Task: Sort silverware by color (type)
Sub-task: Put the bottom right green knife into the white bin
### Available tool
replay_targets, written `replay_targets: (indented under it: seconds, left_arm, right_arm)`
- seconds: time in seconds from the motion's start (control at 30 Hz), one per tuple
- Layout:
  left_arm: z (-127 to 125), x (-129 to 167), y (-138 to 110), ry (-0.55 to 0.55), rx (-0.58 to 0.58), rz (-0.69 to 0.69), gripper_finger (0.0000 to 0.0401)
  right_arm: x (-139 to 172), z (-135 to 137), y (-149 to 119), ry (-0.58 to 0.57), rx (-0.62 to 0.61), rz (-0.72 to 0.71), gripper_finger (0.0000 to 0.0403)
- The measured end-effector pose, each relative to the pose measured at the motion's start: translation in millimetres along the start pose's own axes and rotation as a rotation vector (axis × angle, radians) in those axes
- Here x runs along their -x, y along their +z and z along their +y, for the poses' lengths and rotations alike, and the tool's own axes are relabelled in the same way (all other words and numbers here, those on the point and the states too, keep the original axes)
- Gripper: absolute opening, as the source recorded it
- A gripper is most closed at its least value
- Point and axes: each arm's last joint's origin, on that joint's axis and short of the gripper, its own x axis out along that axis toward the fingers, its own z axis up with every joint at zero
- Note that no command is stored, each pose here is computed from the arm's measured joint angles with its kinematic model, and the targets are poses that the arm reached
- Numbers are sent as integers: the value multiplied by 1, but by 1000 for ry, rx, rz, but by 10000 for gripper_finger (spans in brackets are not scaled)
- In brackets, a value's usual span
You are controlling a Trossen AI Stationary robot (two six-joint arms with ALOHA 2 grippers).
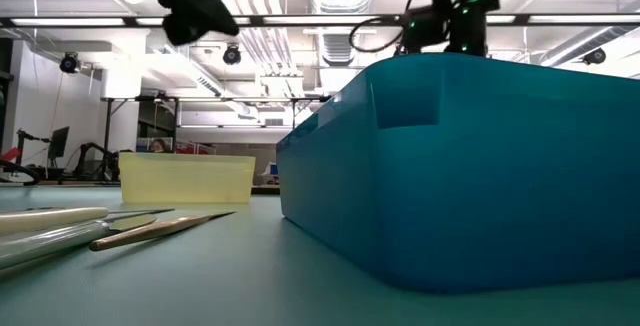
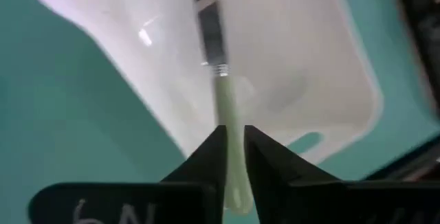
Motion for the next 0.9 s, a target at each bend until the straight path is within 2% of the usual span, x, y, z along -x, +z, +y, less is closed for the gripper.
replay_targets:
  seconds: [0.13, 0.27, 0.5, 0.9]
  left_arm:
    - [3, 12, 8, 177, -70, -6, 0]
    - [6, 15, 9, 267, -134, -13, 0]
    - [8, 11, 3, 305, -165, 18, 0]
    - [9, 10, 1, 308, -156, 26, 0]
  right_arm:
    - [-3, -1, 10, 0, -2, 52, 94]
    - [-9, 0, 17, 0, -9, 93, 136]
    - [-22, 0, 18, -3, -4, 165, 151]
    - [-30, 1, 18, -3, -5, 163, 151]
